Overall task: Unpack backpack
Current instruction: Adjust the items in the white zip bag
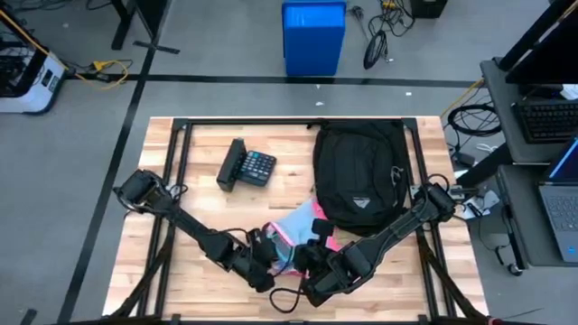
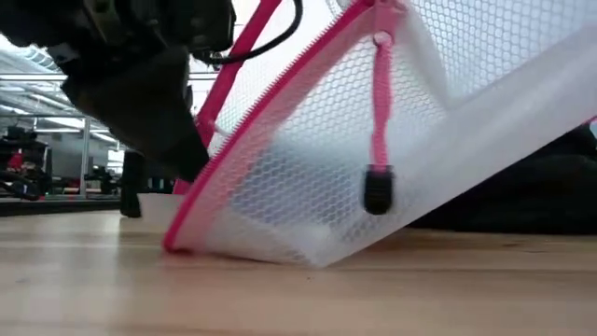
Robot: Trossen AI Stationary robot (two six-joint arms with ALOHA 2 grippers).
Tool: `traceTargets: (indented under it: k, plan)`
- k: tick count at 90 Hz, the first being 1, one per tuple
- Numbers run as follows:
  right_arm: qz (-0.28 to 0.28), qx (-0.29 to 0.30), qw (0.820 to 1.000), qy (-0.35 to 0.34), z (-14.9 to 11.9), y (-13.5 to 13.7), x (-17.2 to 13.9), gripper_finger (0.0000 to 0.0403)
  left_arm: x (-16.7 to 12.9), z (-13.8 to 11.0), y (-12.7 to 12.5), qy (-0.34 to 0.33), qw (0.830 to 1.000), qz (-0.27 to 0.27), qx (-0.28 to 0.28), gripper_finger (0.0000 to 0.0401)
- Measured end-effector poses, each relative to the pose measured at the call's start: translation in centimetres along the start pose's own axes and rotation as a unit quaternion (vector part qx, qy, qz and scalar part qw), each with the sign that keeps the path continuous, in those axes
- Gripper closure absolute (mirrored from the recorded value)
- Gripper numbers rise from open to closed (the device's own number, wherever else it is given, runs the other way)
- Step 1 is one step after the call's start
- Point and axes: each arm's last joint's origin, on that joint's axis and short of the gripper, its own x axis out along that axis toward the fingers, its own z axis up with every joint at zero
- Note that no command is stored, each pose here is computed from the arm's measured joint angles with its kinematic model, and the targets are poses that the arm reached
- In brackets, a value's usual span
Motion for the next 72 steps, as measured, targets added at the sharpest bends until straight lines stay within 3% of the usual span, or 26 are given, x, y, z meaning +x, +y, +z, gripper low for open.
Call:
traceTargets:
  k: [20,43,72]
  plan:
    - [0.001,0.0,1.0,0.0,0.0,0.0,0.0,0.0403,-0.2,0.3,-0.9,-0.035,0.999,-0.027,-0.015,0.0377]
    - [0.003,0.003,1.0,-0.003,0.1,0.1,0.0,0.0403,1.9,1.8,-1.3,-0.101,0.992,-0.075,-0.014,0.0377]
    - [0.004,0.003,1.0,-0.004,0.1,0.1,0.0,0.0403,1.7,2.3,-0.9,-0.086,0.992,-0.091,-0.004,0.0377]
